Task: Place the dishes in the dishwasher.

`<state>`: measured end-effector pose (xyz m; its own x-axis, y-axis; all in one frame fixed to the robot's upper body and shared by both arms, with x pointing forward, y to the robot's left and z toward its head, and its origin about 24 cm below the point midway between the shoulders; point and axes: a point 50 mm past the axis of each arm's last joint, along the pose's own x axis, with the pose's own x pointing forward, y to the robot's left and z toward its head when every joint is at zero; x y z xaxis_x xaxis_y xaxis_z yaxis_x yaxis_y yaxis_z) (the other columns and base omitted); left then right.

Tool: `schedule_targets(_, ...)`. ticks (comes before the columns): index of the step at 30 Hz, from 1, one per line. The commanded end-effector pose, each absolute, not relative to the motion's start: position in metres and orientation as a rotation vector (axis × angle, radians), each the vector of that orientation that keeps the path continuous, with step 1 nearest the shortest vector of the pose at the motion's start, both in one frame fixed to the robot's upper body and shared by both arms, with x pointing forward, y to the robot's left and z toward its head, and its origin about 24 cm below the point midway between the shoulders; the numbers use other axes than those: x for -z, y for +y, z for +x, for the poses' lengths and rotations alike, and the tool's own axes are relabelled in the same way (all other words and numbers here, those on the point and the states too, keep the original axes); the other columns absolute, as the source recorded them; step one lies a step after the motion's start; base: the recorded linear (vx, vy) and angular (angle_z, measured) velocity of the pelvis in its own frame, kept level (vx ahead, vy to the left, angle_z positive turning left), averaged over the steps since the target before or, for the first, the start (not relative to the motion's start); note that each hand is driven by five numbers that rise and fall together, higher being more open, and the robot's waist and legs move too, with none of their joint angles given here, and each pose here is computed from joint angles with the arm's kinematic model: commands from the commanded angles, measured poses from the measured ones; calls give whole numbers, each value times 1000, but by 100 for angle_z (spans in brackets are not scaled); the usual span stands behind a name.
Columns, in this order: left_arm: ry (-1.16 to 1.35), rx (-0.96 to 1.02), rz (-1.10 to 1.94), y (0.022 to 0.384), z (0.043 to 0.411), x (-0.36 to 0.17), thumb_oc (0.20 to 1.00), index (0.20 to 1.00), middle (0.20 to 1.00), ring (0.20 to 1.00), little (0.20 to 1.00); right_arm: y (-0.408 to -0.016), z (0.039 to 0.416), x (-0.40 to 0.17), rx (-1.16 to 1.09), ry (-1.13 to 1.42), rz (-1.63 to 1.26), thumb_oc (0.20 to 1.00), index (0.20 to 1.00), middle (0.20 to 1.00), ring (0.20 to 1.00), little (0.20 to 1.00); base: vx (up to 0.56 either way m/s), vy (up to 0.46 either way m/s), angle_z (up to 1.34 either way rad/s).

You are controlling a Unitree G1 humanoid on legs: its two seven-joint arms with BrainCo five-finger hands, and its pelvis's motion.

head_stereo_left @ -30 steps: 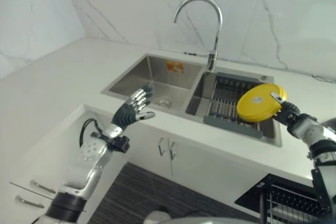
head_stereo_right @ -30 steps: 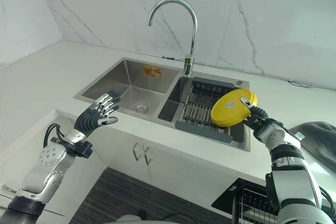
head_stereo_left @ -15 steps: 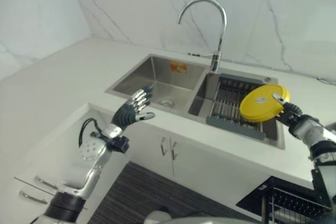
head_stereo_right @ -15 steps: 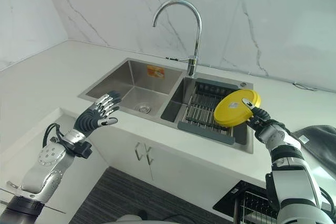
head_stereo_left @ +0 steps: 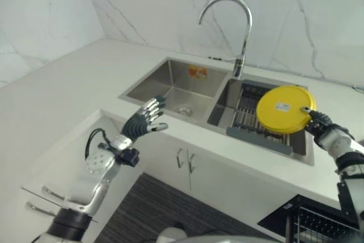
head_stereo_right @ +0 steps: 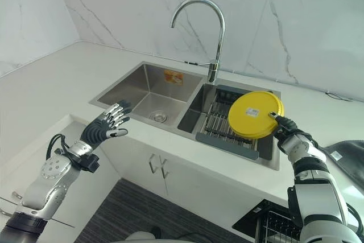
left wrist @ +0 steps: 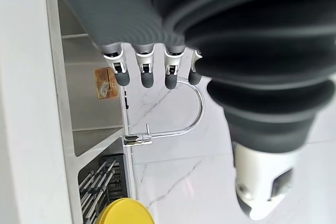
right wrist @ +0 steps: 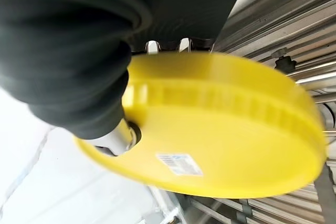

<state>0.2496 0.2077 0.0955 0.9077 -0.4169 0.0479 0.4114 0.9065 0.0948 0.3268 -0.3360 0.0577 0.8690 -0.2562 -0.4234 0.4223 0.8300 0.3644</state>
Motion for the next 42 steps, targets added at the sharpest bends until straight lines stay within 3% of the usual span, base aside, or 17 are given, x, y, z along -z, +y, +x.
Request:
schedule_targets(1,-137,458,101,205,260,-114,1000,1000,1000,1000,1000,-335,366,-145,373,55,496,200,200,200,200,200,-6,35,0)
schedule_targets(13,-128,456,73,203,257,-107,1000,1000,1000,1000,1000,-322,373,-154,351,-21,522,200,200,200,200,200,-37,41,0)
schedule_targets(21,-173,468,58,201,253,-107,1000,1000,1000,1000,1000,-300,370,-163,185,-174,746,200,200,200,200,200,-84,-15,-1)
schedule_targets(25,-241,442,49,201,248,-112,1000,1000,1000,1000,1000,-271,361,-168,51,-257,805,200,200,200,200,200,-79,-85,-2)
schedule_targets(35,-486,352,15,200,231,-139,1000,1000,1000,1000,1000,-208,296,-160,-212,-398,908,200,200,200,200,200,-135,217,-42)
schedule_targets(38,-463,421,55,197,230,-139,1000,1000,1000,1000,1000,-208,264,-150,-215,-435,974,200,200,200,200,200,-71,473,-82)
schedule_targets(42,-431,405,93,203,220,-135,1000,1000,1000,1000,1000,-205,251,-138,-262,-381,1004,200,200,200,200,200,-12,311,-58)
